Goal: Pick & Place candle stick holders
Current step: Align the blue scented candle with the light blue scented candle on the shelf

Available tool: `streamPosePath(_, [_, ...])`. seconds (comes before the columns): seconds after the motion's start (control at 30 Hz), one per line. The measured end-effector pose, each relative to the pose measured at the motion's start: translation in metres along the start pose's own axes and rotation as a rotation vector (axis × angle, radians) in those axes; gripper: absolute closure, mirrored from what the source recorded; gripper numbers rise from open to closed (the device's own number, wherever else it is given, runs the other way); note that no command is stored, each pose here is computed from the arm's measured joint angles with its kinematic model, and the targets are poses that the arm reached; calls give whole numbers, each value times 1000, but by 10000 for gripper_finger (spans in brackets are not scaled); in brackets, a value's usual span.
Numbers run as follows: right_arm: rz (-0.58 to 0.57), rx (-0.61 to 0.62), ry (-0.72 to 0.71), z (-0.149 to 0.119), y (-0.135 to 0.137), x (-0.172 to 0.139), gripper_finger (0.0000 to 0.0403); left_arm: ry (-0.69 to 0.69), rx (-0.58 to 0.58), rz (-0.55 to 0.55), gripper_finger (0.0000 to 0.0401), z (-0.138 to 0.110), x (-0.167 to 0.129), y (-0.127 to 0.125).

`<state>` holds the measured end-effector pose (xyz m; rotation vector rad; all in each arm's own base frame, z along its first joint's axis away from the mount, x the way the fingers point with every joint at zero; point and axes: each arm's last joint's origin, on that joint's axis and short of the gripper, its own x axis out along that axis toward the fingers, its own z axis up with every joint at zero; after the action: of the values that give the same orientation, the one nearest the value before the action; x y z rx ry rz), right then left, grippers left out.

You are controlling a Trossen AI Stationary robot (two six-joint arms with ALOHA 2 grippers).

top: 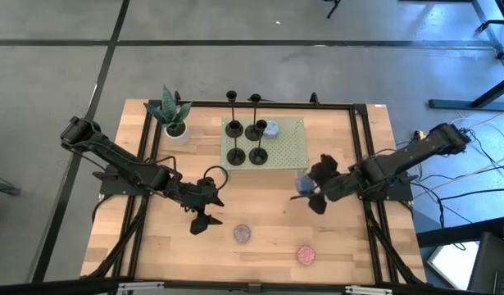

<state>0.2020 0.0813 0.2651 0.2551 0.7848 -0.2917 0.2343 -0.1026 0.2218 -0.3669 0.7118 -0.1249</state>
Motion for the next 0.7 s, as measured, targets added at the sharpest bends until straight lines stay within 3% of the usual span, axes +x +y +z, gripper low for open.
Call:
streamPosePath(0.23, [-102,-44,-124,48,-3,2,93,0,0,0,84,0,0,0])
streamPosePath(0.47, [-177,-133,-45,81,-9,40,92,1,0,-1,84,0,0,0])
streamPosePath(0.7, [-227,-114,-6,102,-17,68,92,1,0,-1,84,0,0,0])
